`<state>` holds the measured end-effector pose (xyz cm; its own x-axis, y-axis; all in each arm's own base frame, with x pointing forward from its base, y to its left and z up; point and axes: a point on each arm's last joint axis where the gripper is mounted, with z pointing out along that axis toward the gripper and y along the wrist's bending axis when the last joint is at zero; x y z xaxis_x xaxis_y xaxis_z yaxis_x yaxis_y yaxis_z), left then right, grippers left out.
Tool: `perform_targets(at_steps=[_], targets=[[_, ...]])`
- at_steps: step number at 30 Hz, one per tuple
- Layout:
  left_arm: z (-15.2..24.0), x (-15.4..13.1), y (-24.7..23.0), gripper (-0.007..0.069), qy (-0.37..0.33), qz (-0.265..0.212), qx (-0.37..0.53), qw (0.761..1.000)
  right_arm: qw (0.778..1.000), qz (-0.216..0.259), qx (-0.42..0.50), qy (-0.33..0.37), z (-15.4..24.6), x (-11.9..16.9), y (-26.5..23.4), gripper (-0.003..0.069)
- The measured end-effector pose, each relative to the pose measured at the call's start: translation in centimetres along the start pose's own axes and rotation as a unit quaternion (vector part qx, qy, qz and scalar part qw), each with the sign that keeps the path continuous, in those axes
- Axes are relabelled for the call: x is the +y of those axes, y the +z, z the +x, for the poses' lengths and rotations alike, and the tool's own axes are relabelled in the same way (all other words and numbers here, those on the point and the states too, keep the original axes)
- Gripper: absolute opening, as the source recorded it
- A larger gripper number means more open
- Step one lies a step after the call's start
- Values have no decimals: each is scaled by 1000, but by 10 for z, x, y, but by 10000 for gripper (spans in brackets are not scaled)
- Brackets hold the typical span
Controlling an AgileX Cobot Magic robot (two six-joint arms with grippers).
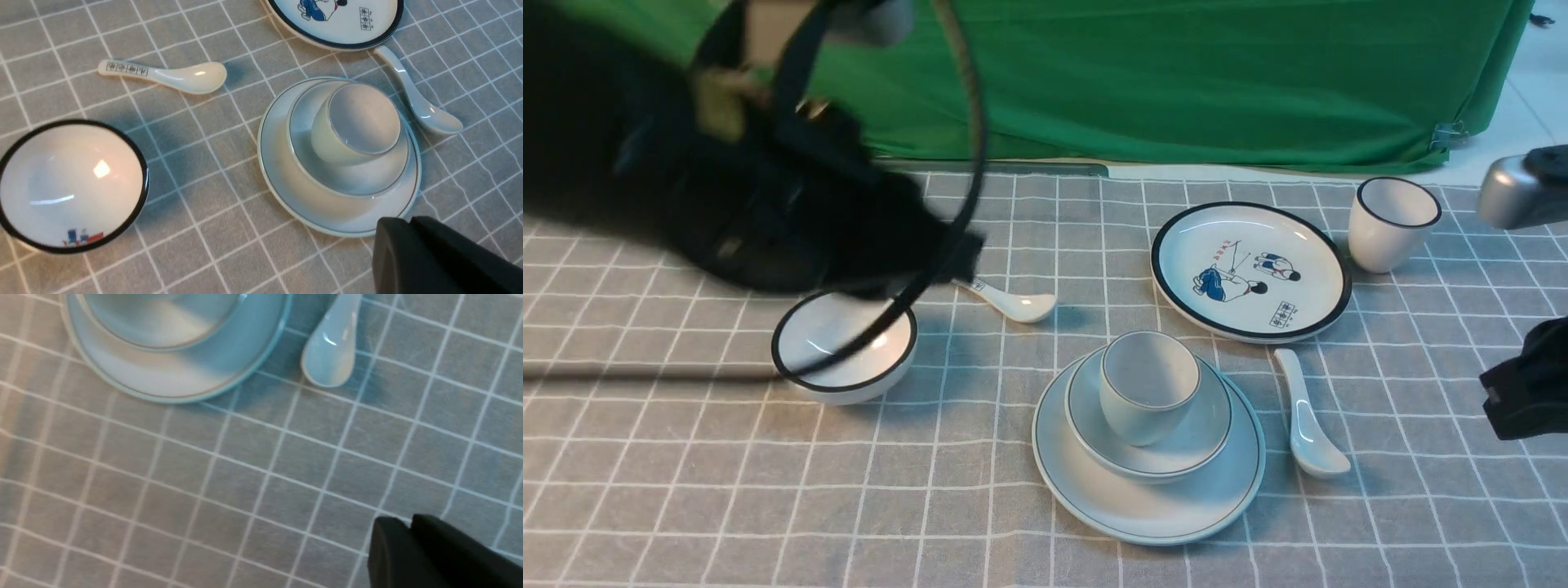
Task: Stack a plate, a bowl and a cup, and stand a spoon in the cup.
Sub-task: Use the right arm to grab a blue soup spoon
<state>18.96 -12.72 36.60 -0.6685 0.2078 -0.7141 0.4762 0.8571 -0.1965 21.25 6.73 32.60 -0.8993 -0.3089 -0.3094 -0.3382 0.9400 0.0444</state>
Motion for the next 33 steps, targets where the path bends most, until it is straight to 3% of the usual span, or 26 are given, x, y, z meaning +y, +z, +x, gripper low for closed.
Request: perform_targets(at_steps=[5,8,9,13,33], targets=[[42,7,-15,8,-17,1,-26,1000,1000,19,23,5,-14,-5,14,244],[68,11,-19,8,-30,1,-33,999,999,40,23,5,-28,-10,22,383],[85,14,-23,8,-35,2,-40,999,998,52,28,18,-36,-13,28,468],[110,18,-27,8,-46,3,-47,998,995,72,51,38,-52,-19,47,567],[131,18,-35,8,-75,20,-40,996,993,54,75,72,-122,-25,162,578]])
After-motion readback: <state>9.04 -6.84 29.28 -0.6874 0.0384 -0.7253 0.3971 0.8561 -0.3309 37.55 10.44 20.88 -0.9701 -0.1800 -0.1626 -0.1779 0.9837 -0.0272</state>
